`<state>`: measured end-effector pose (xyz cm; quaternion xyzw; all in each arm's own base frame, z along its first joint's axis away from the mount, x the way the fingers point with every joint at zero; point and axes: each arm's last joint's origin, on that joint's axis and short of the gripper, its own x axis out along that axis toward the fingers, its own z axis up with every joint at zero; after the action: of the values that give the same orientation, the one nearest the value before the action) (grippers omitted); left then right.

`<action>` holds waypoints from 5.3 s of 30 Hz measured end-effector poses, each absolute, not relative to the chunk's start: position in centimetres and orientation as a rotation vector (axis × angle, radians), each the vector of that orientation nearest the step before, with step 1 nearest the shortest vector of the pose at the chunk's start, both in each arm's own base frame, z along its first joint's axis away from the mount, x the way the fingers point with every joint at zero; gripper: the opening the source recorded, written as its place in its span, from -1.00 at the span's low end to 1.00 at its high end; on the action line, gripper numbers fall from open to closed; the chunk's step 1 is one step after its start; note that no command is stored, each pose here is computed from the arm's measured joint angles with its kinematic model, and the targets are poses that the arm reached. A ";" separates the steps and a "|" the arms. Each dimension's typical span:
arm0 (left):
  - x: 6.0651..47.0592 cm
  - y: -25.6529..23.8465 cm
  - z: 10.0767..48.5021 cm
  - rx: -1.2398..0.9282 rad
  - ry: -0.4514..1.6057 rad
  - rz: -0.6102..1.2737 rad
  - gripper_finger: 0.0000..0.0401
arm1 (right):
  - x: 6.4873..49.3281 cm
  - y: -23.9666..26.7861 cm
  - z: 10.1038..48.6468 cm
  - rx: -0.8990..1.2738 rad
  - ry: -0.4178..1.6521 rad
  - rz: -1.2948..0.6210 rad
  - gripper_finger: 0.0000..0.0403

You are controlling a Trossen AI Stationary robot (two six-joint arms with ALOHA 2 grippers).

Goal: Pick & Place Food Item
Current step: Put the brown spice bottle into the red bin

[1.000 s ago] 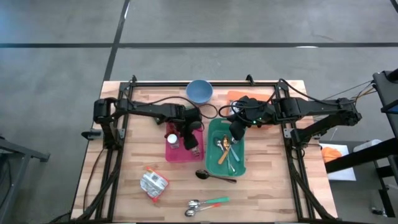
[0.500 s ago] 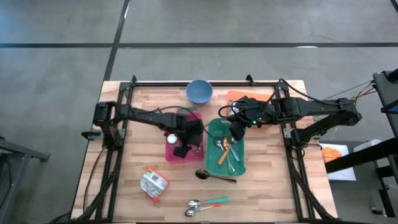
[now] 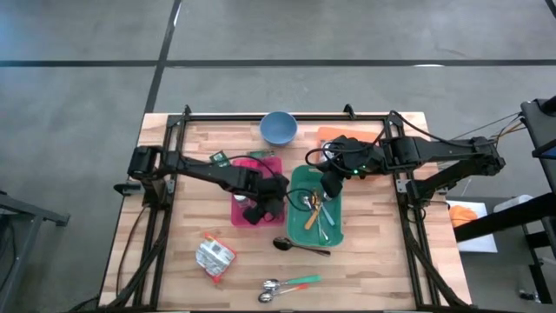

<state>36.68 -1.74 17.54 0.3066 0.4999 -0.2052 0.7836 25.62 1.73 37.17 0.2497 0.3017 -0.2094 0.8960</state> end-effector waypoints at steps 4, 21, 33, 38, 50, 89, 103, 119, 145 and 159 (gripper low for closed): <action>36.6 -2.8 17.6 0.712 1.056 -0.507 0.23 | 25.6 1.7 37.2 0.517 0.625 -0.434 -0.90; 35.8 -3.5 15.5 0.867 0.977 -0.644 0.23 | 25.7 1.8 37.3 0.536 0.614 -0.418 -0.90; 35.3 -3.4 14.5 0.861 0.965 -0.657 0.23 | 25.8 1.8 37.3 0.591 0.607 -0.418 -0.90; 35.3 -3.4 14.4 0.870 0.967 -0.662 0.22 | 26.0 1.9 37.5 0.607 0.587 -0.393 -0.90; 34.4 -2.6 13.5 0.793 1.028 -0.646 -0.01 | 26.1 1.9 37.5 0.609 0.581 -0.391 -0.90; 34.1 -2.5 13.0 0.652 1.080 -0.572 -0.12 | 26.1 2.4 37.6 0.613 0.586 -0.350 -0.90; 34.7 -2.6 15.1 0.631 1.066 -0.509 -0.13 | 26.2 2.4 37.7 0.644 0.568 -0.352 -0.90; 33.1 -2.2 24.2 0.576 0.827 -0.292 -0.13 | 26.6 2.2 38.0 0.850 0.440 -0.474 -0.90; 30.0 -0.4 32.4 0.491 0.498 0.092 -0.13 | 31.8 1.8 37.0 1.042 0.221 -0.455 -0.90; 30.3 -0.4 34.9 0.482 0.411 0.116 -0.13 | 31.8 1.9 37.0 1.009 0.230 -0.443 -0.90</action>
<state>30.30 -0.44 34.88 0.2368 0.2021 0.0571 0.9486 31.80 1.88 37.03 0.4784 0.1089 -0.2101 0.8456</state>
